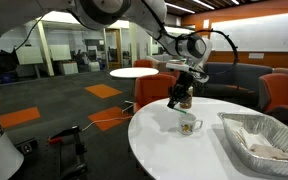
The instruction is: Pick up the green and white object on the table and put it in the cup
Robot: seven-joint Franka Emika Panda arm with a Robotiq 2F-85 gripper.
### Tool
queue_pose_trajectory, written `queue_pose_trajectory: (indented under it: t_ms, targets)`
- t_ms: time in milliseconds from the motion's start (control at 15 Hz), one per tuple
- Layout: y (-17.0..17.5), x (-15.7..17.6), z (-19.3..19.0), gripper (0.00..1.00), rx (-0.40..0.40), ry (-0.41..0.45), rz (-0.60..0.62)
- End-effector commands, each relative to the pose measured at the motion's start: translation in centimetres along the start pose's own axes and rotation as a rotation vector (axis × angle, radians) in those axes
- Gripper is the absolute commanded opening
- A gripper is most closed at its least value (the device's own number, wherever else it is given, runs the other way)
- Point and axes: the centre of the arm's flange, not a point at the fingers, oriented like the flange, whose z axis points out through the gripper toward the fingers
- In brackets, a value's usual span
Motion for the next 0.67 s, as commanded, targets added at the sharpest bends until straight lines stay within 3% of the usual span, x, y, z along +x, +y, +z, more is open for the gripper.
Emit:
queue_pose_trajectory:
  t_ms: [0,400,467,533,600]
  targets:
    - [0.2,3.0,-1.3,0.03,0.06,-0.038,0.054]
    - [1.0,4.8,-0.8,0.06,0.173,0.028,0.199]
    - [1.2,4.9,-1.0,0.37,0.19,0.057,0.226]
    - [1.3,4.9,-1.3,0.38,0.204,0.086,0.247]
    - [1.4,5.0,-1.7,0.45,0.212,0.113,0.261]
